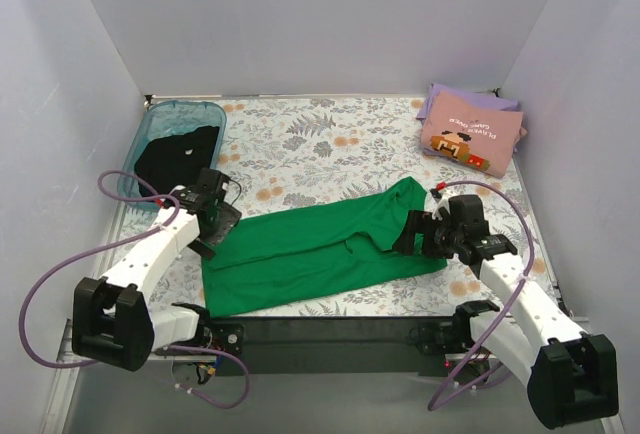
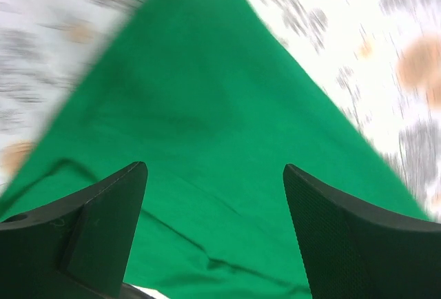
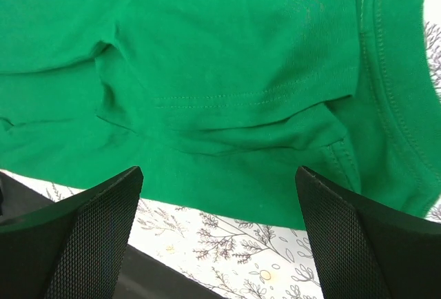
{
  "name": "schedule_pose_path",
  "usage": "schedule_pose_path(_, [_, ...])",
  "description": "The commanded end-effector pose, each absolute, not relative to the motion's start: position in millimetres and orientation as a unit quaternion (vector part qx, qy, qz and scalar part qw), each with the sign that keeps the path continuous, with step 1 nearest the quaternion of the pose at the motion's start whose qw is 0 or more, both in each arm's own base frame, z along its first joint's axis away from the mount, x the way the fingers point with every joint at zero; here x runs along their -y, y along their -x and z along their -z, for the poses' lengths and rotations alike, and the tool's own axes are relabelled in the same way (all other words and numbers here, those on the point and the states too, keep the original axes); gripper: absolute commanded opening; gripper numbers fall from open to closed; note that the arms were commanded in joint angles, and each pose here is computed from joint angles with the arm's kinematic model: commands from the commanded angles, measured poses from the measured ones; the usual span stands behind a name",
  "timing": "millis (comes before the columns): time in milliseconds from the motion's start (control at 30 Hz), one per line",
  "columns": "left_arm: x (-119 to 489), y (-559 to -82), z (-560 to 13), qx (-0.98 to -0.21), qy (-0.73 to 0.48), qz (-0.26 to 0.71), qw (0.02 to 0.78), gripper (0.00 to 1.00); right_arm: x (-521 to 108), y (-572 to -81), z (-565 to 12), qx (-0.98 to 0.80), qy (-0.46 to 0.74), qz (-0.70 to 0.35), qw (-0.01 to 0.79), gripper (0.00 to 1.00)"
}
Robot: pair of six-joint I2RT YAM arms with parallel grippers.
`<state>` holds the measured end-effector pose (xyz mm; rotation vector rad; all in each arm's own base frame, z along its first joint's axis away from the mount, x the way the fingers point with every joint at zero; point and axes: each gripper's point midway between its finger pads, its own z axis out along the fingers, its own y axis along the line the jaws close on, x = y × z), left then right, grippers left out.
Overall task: Fold and stack the t-shirts
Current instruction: Fold the tshirt
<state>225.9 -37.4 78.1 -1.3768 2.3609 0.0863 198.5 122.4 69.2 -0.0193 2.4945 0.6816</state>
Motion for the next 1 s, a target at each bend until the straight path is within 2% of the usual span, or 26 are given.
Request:
schedule_pose_path(0, [97.3,-245.5,-69.8,-0.900,0.379,0.084,0.196,0.80,-132.6,-200.9,-62.4,-0.923,0.006,-0.278,0.266,0.98])
schedule_pose_path(100, [102.5,-231.4,-43.0,-0.914,0.370,0.059,0.159,0.80,-132.7,-209.2,-48.6,-0.931,-0.011,-0.269,0.247,0.98])
schedule_pose_path(267, [90.6,-212.1,-18.1,-0.915,0.384,0.009,0.126,0.79,-117.3,-250.3,-36.2,-0.947,-0.052,-0.198,0.247,0.98])
schedule_pose_path(300, [93.7,-209.9,-16.8,-0.917,0.381,0.016,0.120,0.79,-116.7,-254.0,-21.2,-0.956,-0.053,-0.185,0.221,0.98])
schedule_pose_path(367, [103.6,-201.0,-15.3,-0.924,0.368,0.037,0.101,0.79,-116.9,-284.0,-24.1,-0.957,-0.053,-0.169,0.228,0.98])
schedule_pose_path(400, [108.5,-199.9,-18.9,-0.922,0.370,0.049,0.106,0.79,-115.4,-289.8,-6.9,-0.966,-0.056,-0.155,0.200,0.98])
schedule_pose_path(467, [117.5,-190.5,-19.4,-0.925,0.360,0.058,0.105,0.78,-118.2,-310.5,-2.4,-0.966,-0.052,-0.161,0.193,0.98])
schedule_pose_path(567, [126.6,-177.1,-16.2,-0.925,0.359,0.077,0.095,0.79,-134.9,-367.2,10.2,-0.966,-0.024,-0.178,0.185,0.98])
schedule_pose_path(633, [134.6,-169.6,-7.2,-0.928,0.352,0.088,0.078,0.79,-154.9,-422.6,-16.7,-0.953,-0.001,-0.210,0.219,0.99])
schedule_pose_path(700, [160.9,-162.8,-3.9,-0.934,0.327,0.133,0.048,0.79,-174.2,-441.5,-0.1,-0.949,0.010,-0.250,0.191,0.98])
schedule_pose_path(733, [167.2,-155.9,6.2,-0.939,0.319,0.129,0.029,0.79,-187.5,-474.6,-23.3,-0.935,0.024,-0.274,0.224,0.99])
schedule_pose_path(767, [182.1,-148.1,8.6,-0.942,0.305,0.135,0.018,0.78,-194.4,-478.4,-0.2,-0.936,0.027,-0.287,0.200,0.98])
schedule_pose_path(800, [193.3,-145.8,11.7,-0.944,0.297,0.142,0.012,0.78,-201.7,-485.0,-1.3,-0.933,0.035,-0.304,0.191,0.98])
schedule_pose_path(833, [210.7,-136.0,13.8,-0.952,0.269,0.144,-0.002,0.78,-208.8,-510.4,-18.4,-0.925,0.045,-0.311,0.214,0.98])
schedule_pose_path(867, [220.0,-133.7,14.4,-0.951,0.272,0.144,-0.007,0.78,-210.0,-516.0,4.5,-0.930,0.042,-0.308,0.195,0.98])
schedule_pose_path(900, [229.5,-132.5,13.3,-0.953,0.264,0.147,-0.008,0.78,-211.2,-517.5,7.8,-0.933,0.040,-0.309,0.182,0.98])
schedule_pose_path(933, [244.8,-126.3,9.3,-0.959,0.241,0.152,-0.009,0.78,-217.6,-535.0,-7.2,-0.925,0.046,-0.320,0.201,0.98])
schedule_pose_path(967, [251.6,-122.6,12.1,-0.958,0.245,0.146,-0.017,0.78,-224.1,-533.8,4.6,-0.922,0.043,-0.337,0.185,0.98])
